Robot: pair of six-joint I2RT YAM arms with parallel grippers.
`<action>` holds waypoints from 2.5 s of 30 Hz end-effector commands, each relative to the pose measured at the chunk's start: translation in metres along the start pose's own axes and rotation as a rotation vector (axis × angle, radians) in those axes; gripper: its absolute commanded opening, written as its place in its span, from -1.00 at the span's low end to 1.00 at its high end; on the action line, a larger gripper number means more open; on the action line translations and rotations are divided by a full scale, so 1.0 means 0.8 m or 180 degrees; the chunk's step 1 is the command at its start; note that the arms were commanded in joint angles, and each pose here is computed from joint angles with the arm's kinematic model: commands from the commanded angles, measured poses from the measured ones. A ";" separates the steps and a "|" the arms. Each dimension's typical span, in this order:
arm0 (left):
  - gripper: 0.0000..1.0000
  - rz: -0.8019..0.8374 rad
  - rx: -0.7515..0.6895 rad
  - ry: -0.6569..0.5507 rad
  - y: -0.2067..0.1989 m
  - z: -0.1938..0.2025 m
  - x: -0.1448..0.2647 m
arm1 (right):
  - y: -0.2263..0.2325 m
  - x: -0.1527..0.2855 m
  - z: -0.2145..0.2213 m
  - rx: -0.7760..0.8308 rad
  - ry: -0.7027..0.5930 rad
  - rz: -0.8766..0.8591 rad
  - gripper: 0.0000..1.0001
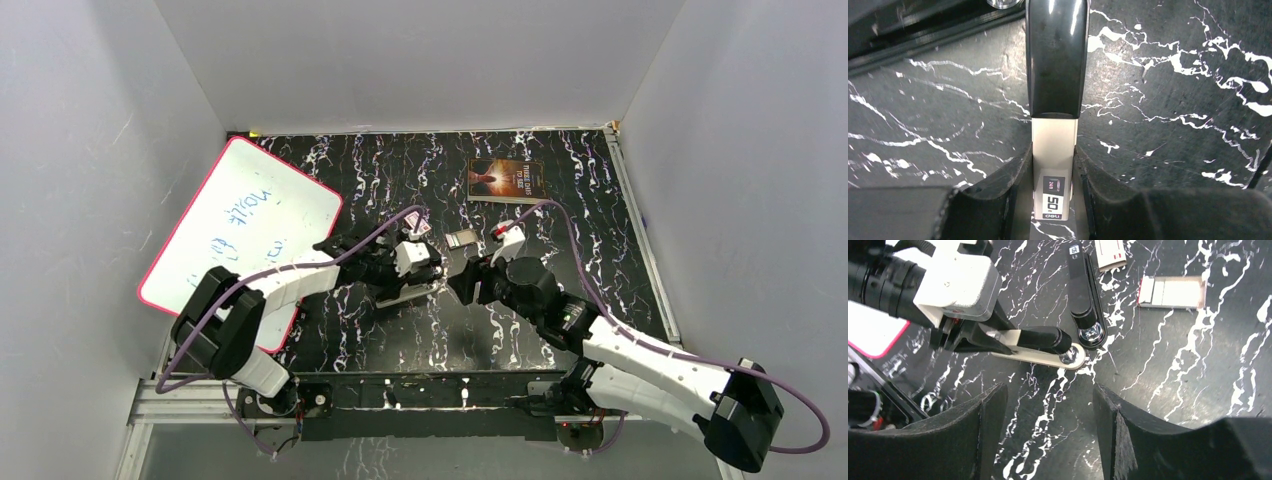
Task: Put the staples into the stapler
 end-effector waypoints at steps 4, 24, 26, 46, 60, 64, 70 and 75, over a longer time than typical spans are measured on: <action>-1.00 -0.0635 0.1280 0.0370 -0.023 0.002 0.032 | 0.011 -0.009 -0.010 -0.1189 -0.0209 0.0161 0.43; -1.00 -0.1265 0.2705 -0.0789 -0.045 -0.033 0.030 | 0.051 -0.109 0.027 -0.2538 0.0285 0.0028 0.46; -1.00 -0.1252 0.2720 -0.0761 -0.045 -0.032 0.028 | 0.056 -0.115 0.033 -0.2624 0.0382 -0.0037 0.45; -1.00 -0.1005 0.2722 -0.0476 -0.061 -0.022 -0.003 | 0.044 -0.149 0.067 -0.2960 0.0568 0.0121 0.41; -1.00 -0.0984 0.2652 -0.0319 -0.067 -0.017 -0.003 | 0.029 -0.170 0.076 -0.3222 0.0591 0.0432 0.40; -1.00 -0.0984 0.2618 -0.0273 -0.068 -0.015 -0.001 | 0.023 -0.172 0.080 -0.3252 0.0647 0.0564 0.29; -1.00 -0.0958 0.2552 -0.0241 -0.068 -0.017 0.001 | 0.020 -0.171 0.081 -0.3234 0.0642 0.0555 -0.35; -1.00 -0.0964 0.2491 -0.0195 -0.066 -0.018 0.003 | 0.023 -0.166 0.075 -0.3120 0.0614 0.0487 -0.25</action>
Point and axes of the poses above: each gripper's point midway between its finger pads, its own x axis back along the fingers, its own y axis along the line the jaws close on, z = x × y, the point moved 4 cm from there along x, back along the fingers, and after that the axes turned 15 degrees about -x, right-handed, at the moved point
